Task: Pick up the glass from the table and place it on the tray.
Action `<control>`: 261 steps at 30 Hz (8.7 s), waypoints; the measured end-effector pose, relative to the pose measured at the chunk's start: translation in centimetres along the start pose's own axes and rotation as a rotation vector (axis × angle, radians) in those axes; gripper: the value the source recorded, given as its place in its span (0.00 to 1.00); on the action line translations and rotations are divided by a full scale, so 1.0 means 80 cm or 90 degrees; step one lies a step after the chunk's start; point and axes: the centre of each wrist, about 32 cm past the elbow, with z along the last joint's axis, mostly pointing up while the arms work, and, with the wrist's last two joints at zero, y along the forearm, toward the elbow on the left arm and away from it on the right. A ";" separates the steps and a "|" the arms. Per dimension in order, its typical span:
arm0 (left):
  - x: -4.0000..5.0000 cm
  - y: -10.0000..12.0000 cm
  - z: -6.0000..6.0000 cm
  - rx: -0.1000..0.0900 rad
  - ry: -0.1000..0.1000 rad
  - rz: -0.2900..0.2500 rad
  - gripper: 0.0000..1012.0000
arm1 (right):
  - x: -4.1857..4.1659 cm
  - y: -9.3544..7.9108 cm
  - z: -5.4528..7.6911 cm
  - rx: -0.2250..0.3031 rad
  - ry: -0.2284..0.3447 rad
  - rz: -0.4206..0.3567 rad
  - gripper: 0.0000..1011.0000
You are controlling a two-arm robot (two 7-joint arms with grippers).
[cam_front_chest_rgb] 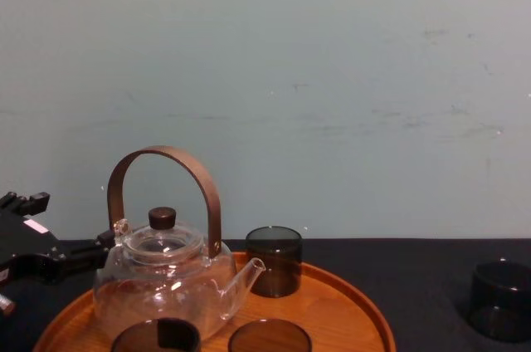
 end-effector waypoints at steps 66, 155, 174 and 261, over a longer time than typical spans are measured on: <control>0.000 0.000 0.000 0.000 0.000 0.000 0.99 | 0.068 0.118 0.012 -0.052 0.024 0.008 0.99; 0.000 0.000 0.000 0.000 0.000 0.000 0.99 | 0.058 0.122 0.001 -0.044 0.023 0.042 0.90; 0.000 0.000 0.000 0.000 0.000 0.000 0.99 | -0.002 0.125 0.032 -0.010 -0.031 0.124 0.90; 0.000 0.000 0.000 0.000 0.000 0.000 0.99 | -0.039 0.214 0.033 -0.047 -0.038 0.208 0.99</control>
